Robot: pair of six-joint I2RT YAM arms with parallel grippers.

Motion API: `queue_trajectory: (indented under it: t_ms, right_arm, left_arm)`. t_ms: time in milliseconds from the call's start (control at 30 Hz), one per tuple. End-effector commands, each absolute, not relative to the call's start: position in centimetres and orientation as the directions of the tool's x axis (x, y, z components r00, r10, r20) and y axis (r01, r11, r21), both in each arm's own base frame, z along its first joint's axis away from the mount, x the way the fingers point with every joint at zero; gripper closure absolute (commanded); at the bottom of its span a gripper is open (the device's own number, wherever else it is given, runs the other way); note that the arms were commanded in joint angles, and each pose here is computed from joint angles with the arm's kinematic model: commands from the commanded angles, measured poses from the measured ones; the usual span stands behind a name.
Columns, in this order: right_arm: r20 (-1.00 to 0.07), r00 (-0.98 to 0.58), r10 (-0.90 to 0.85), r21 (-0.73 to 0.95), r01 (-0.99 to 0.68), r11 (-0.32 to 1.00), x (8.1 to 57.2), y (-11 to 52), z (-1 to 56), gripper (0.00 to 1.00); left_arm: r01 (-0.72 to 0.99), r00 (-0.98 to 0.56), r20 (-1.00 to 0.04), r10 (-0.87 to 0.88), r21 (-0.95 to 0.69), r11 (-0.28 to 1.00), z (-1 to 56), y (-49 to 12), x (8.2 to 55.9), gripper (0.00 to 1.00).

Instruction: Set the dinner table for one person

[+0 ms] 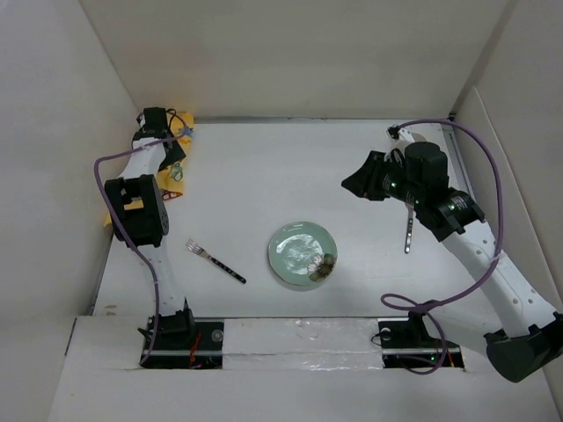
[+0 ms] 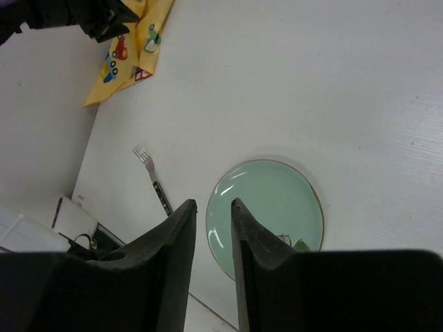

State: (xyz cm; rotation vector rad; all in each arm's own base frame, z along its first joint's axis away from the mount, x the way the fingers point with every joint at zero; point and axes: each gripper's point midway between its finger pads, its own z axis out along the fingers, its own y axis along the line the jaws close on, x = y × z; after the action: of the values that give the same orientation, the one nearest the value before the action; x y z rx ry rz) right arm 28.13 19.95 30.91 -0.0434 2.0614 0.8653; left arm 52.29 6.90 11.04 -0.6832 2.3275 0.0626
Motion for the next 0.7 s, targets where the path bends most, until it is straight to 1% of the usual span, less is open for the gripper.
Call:
queue_trajectory:
  t_ms: [0,33,200,300,400,433,467,500,533,567,600,667]
  right_arm:
    - [-0.766,-0.580,0.278,0.548,-0.363,0.753,28.7,20.0,31.7,0.64]
    - [-0.762,-0.586,0.276,0.551,-0.362,0.752,28.7,20.1,31.5,0.62]
    - [-0.751,-0.608,0.258,0.555,-0.369,0.745,28.7,20.6,31.1,0.60]
    - [-0.747,-0.616,0.252,0.556,-0.368,0.745,28.8,20.7,30.9,0.60]
    - [-0.744,-0.620,0.249,0.554,-0.365,0.748,28.8,20.7,30.8,0.60]
    - [-0.749,-0.615,0.247,0.551,-0.371,0.747,28.9,20.7,31.0,0.60]
    - [-0.750,-0.613,0.247,0.550,-0.371,0.748,28.9,20.7,31.1,0.60]
    - [-0.750,-0.613,0.247,0.550,-0.371,0.748,28.9,20.7,31.1,0.60]
    - [-0.752,-0.611,0.249,0.551,-0.373,0.747,28.9,20.7,31.4,0.59]
    - [-0.753,-0.610,0.249,0.549,-0.373,0.748,29.0,20.7,31.4,0.59]
    - [-0.753,-0.610,0.249,0.549,-0.373,0.748,28.9,20.7,31.4,0.60]
    - [-0.756,-0.605,0.250,0.546,-0.373,0.750,29.2,20.7,31.5,0.60]
  left_arm:
    - [-0.504,-0.640,-0.621,-0.453,-0.107,0.857,10.8,7.9,51.4,0.58]
    - [-0.503,-0.656,-0.610,-0.445,-0.087,0.860,9.9,8.0,51.1,0.55]
    - [-0.506,-0.694,-0.571,-0.439,-0.047,0.861,6.8,8.3,51.2,0.54]
    - [-0.500,-0.707,-0.557,-0.435,-0.042,0.865,5.8,8.3,51.7,0.58]
    - [-0.486,-0.726,-0.535,-0.432,-0.044,0.873,4.7,8.0,51.7,0.59]
    - [-0.487,-0.729,-0.531,-0.432,-0.042,0.873,4.3,8.0,51.7,0.63]
    - [-0.472,-0.744,-0.515,-0.425,-0.044,0.881,3.6,7.3,51.6,0.74]
    - [-0.471,-0.743,-0.517,-0.424,-0.045,0.881,3.7,7.3,51.7,0.74]
    - [-0.467,-0.744,-0.516,-0.425,-0.053,0.883,3.7,7.1,51.8,0.93]
    - [-0.453,-0.749,-0.517,-0.415,-0.058,0.890,3.8,6.5,52.0,1.00]
    - [-0.447,-0.741,-0.526,-0.417,-0.076,0.891,4.5,6.3,52.5,1.00]
    - [-0.382,-0.749,-0.543,-0.379,-0.113,0.917,6.2,3.3,53.3,1.00]
